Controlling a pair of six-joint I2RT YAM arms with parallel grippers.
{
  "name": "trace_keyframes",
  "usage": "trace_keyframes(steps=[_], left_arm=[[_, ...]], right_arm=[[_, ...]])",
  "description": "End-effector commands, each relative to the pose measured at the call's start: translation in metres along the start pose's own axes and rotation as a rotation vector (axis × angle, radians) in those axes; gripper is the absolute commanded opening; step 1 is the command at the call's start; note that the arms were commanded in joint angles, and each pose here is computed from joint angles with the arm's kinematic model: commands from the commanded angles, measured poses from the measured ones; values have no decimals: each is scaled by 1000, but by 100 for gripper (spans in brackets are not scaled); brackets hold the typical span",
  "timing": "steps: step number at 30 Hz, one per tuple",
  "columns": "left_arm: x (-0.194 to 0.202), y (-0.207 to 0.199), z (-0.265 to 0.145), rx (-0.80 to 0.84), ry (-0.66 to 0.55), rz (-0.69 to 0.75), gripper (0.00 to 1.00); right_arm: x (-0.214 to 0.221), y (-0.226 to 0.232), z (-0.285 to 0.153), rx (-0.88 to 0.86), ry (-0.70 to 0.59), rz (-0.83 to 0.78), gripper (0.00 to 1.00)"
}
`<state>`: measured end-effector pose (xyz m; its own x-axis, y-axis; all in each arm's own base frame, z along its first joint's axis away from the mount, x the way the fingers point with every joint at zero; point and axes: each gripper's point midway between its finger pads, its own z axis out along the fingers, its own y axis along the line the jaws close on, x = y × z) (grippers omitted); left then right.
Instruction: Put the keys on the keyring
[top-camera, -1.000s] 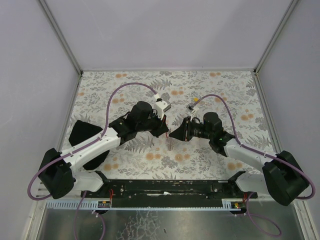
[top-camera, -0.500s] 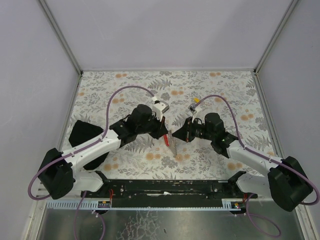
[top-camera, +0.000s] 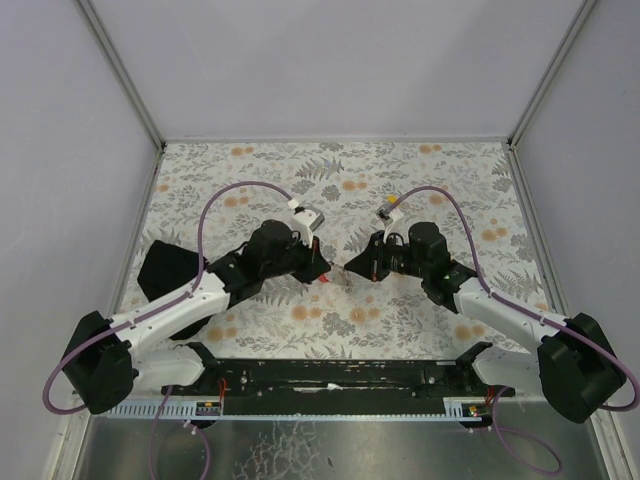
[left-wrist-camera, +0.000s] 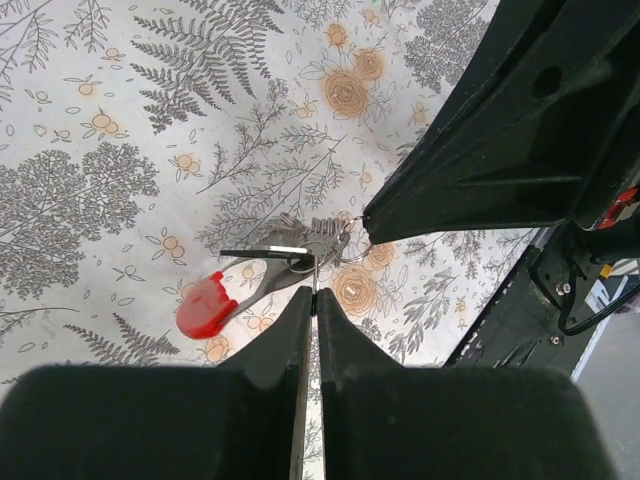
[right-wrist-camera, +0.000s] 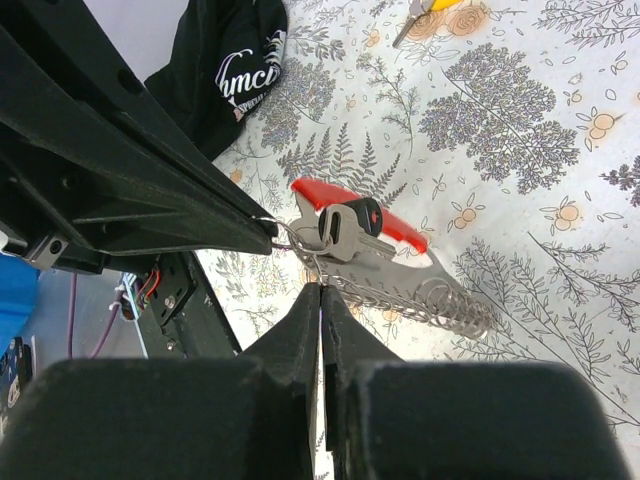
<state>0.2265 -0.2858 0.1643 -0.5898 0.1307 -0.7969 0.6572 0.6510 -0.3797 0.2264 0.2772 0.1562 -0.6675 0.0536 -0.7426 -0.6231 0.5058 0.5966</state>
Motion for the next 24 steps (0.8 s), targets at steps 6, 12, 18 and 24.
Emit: trace_keyframes(steps=[6,12,18,24], left_arm=[[-4,-12,6,71,-76,-123,6],[-2,-20,-1,110,-103,-177,31],[-22,-10,-23,45,-221,-125,45],[-56,-1,-45,61,-408,-11,54]], right_arm=[[-41,9,6,-27,-127,-104,1],[-44,12,11,-79,-138,-232,0],[-50,15,11,-102,-152,-399,0],[-57,25,11,-164,-160,-554,0]])
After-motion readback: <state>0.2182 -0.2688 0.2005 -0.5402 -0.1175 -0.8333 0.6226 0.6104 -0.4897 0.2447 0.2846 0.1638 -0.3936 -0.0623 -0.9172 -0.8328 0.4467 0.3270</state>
